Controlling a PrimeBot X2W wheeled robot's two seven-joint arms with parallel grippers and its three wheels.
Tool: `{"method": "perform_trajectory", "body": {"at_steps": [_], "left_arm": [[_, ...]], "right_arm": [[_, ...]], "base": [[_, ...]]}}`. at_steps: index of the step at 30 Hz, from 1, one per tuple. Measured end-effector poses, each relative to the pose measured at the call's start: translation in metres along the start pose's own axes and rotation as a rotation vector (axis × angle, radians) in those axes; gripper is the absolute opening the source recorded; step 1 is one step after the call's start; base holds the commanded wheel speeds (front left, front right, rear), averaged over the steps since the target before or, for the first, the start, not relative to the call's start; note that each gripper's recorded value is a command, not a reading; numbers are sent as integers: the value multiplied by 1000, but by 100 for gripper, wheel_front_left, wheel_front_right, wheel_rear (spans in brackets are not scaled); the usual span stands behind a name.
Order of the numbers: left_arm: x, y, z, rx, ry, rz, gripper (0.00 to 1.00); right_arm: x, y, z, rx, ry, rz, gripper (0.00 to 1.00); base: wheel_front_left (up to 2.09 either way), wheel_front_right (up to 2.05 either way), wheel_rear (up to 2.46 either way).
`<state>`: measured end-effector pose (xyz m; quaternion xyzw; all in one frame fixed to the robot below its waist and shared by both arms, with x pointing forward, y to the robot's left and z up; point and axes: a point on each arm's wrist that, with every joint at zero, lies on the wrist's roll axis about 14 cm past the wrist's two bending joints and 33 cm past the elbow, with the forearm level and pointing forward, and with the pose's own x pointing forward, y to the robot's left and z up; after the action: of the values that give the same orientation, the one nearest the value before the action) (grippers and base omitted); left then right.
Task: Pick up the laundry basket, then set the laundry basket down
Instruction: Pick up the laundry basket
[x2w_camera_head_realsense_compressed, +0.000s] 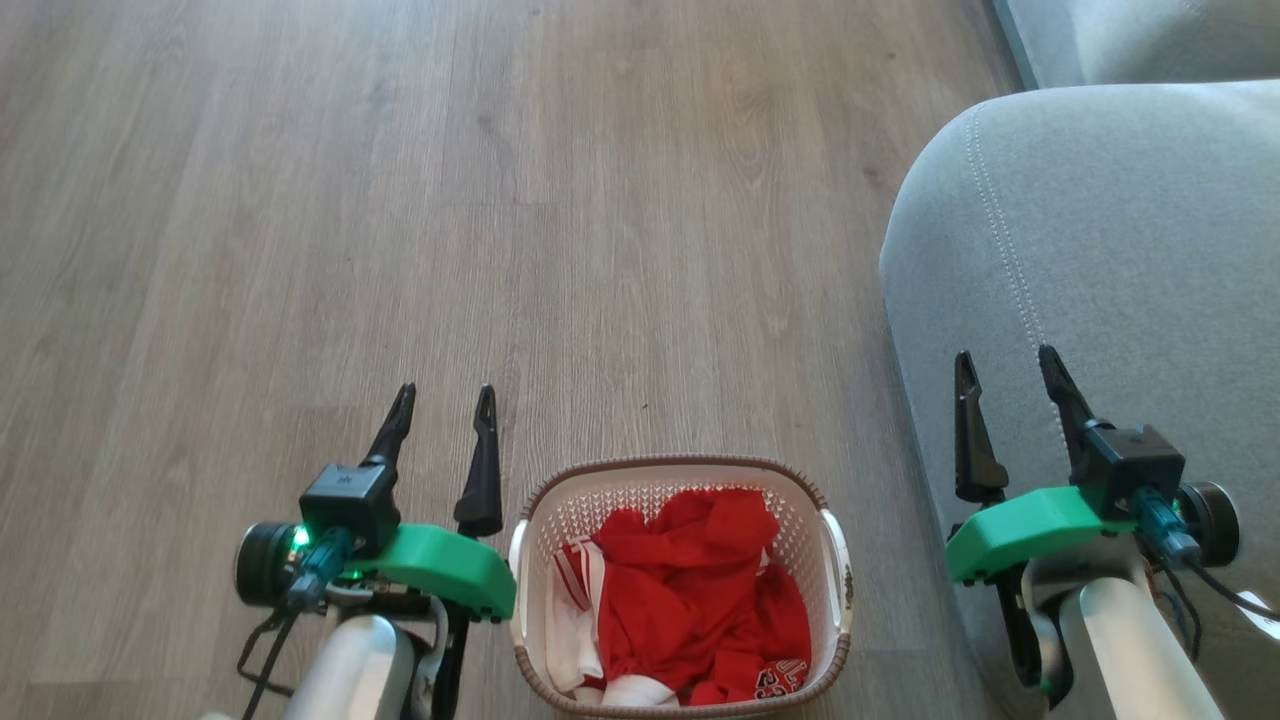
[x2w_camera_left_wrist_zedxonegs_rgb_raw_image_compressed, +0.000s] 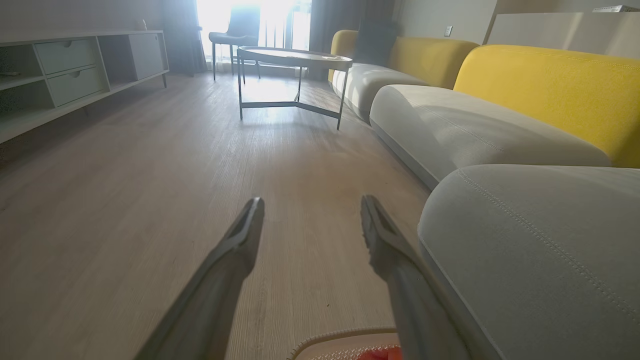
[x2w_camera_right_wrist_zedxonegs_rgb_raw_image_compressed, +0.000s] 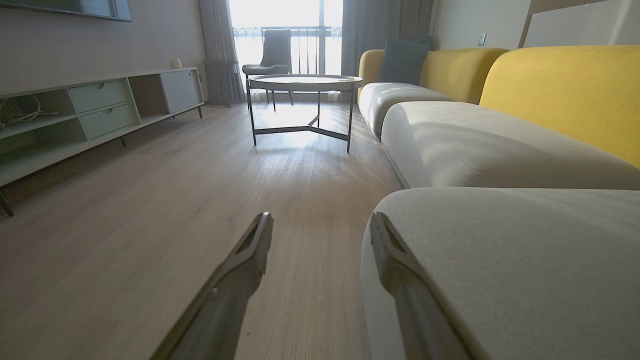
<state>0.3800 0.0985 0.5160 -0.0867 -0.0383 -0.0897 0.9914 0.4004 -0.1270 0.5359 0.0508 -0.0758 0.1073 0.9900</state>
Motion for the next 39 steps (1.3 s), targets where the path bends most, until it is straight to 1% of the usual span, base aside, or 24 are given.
{"method": "perform_trajectory", "body": {"at_steps": [8, 13, 19, 23, 26, 31, 36, 39], "left_arm": [[1, 2, -12, -19, 35, 8, 100], [0, 0, -32, -28, 98, 2, 100], [2, -1, -71, -31, 218, -7, 100], [11, 0, -101, -43, 309, -20, 100], [18, 2, -127, -40, 386, -29, 100], [27, 8, -168, -44, 502, -34, 100], [20, 12, -214, -13, 648, -62, 100], [16, 17, -236, -12, 718, -56, 100]], "right_arm": [[2, -1, -7, 4, 17, -1, 100], [4, -2, -21, 5, 55, -3, 100], [14, -3, -48, 15, 125, 4, 100], [23, -8, -82, 28, 216, -4, 100], [26, -13, -117, 75, 311, -24, 100], [32, -20, -165, 84, 437, -23, 100], [29, -16, -215, 107, 576, -3, 100], [22, -13, -244, 122, 672, 11, 100]], "base": [[0, 0, 0], [0, 0, 0], [0, 0, 0], [0, 0, 0], [0, 0, 0], [0, 0, 0], [0, 0, 0], [0, 0, 0]]}}
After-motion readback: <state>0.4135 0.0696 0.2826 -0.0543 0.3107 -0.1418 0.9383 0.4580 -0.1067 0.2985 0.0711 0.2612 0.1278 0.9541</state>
